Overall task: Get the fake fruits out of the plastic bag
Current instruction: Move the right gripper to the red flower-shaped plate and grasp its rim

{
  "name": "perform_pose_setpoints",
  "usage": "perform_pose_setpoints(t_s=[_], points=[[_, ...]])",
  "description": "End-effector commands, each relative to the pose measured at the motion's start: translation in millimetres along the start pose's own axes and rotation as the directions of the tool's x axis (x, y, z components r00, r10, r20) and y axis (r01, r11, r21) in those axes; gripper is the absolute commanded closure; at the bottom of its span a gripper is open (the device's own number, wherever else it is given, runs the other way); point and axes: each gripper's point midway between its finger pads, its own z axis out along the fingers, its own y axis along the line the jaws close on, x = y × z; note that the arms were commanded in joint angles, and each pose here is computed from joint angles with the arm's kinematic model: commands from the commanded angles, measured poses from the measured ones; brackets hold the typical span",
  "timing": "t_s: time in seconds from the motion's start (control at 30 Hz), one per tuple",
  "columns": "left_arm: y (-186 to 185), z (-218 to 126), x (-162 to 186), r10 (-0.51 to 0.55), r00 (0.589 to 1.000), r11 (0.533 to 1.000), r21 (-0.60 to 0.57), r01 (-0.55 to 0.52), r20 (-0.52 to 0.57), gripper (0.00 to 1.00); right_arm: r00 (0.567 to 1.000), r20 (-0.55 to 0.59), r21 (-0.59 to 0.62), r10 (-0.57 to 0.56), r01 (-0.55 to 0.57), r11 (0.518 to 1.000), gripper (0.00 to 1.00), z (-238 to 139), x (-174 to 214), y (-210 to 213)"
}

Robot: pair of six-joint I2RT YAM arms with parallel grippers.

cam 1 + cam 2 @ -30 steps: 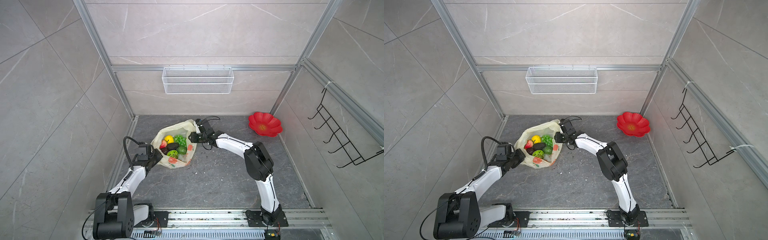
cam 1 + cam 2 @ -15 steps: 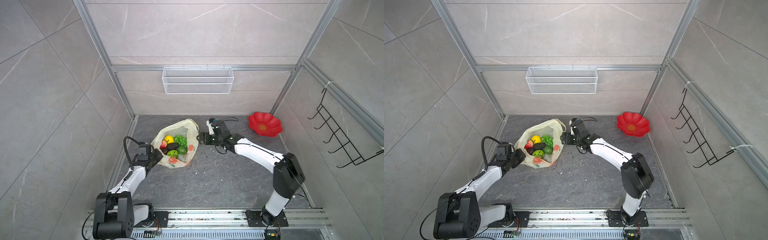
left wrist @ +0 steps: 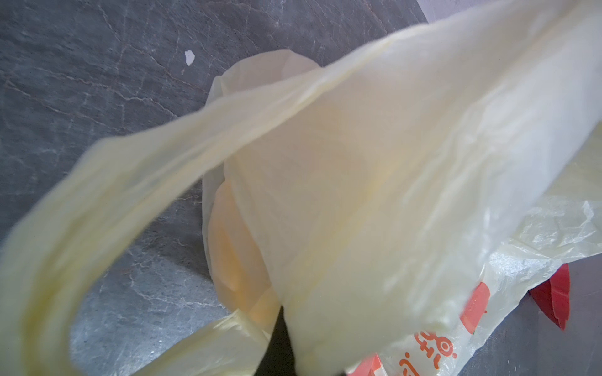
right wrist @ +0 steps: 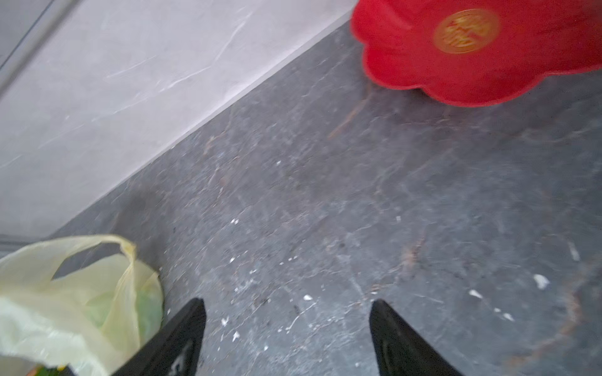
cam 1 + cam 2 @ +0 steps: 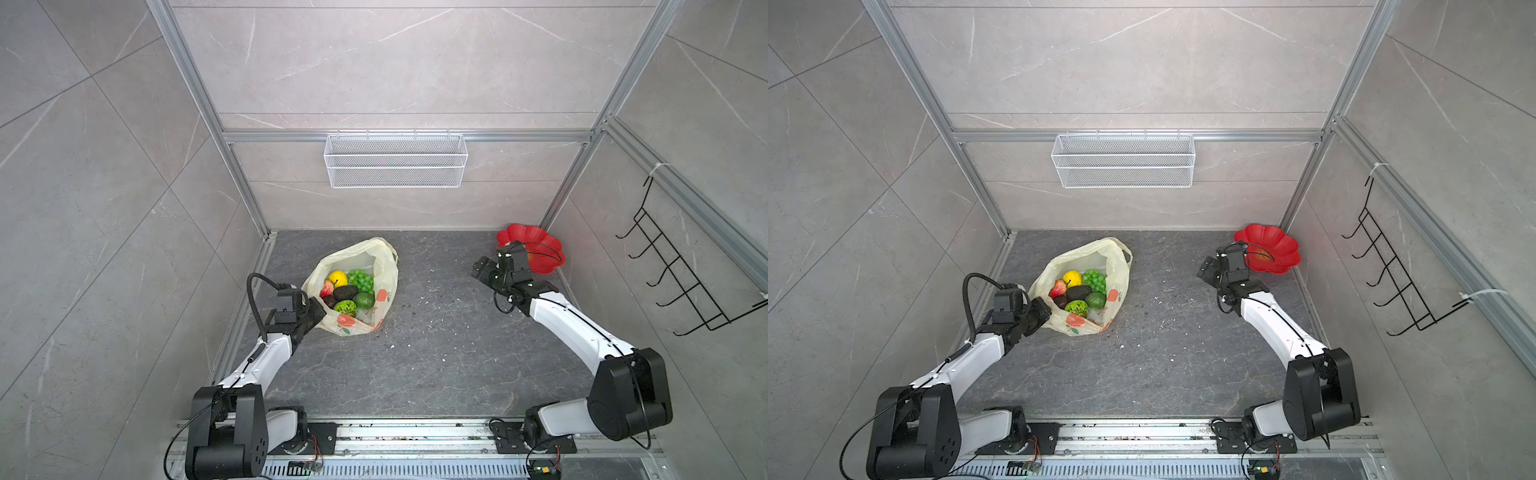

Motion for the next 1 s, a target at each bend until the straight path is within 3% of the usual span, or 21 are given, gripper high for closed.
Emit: perform_pose_setpoints(t_s=[0.0, 0.17, 0.37, 0.73, 0.97], points=[[-9.8, -3.5, -4.1, 0.042, 0.999, 0.998, 0.045, -0.043, 0.023, 1.0, 0.991, 0.057, 0.085, 0.123, -0.128, 0.988, 0.19, 14.4, -17.2, -35.0], [-9.3, -1.4, -3.3, 0.046, 0.999, 0.998, 0.044, -0.047, 0.019, 1.0, 0.959, 0.108, 0.168, 0.261, -0.277, 0.946, 0.19, 40.8, -40.5, -75.4], [-6.2, 2.5, -2.4, 0.045, 0.999, 0.998, 0.031, -0.045, 0.01, 1.0, 0.877, 0.163, 0.232, 0.452, -0.479, 0.847, 0.21, 64.4, -45.6, -122.0], [-4.9, 5.9, -1.9, 0.05, 0.999, 0.998, 0.028, -0.05, 0.005, 1.0, 0.821, 0.181, 0.156, 0.541, -0.567, 0.809, 0.3, 113.4, -77.3, -136.8], [-2.2, 4.8, -3.3, 0.054, 0.998, 0.998, 0.015, -0.054, 0.015, 1.0, 0.744, 0.161, 0.198, 0.649, -0.668, 0.717, 0.35, 139.4, -71.6, -150.9]])
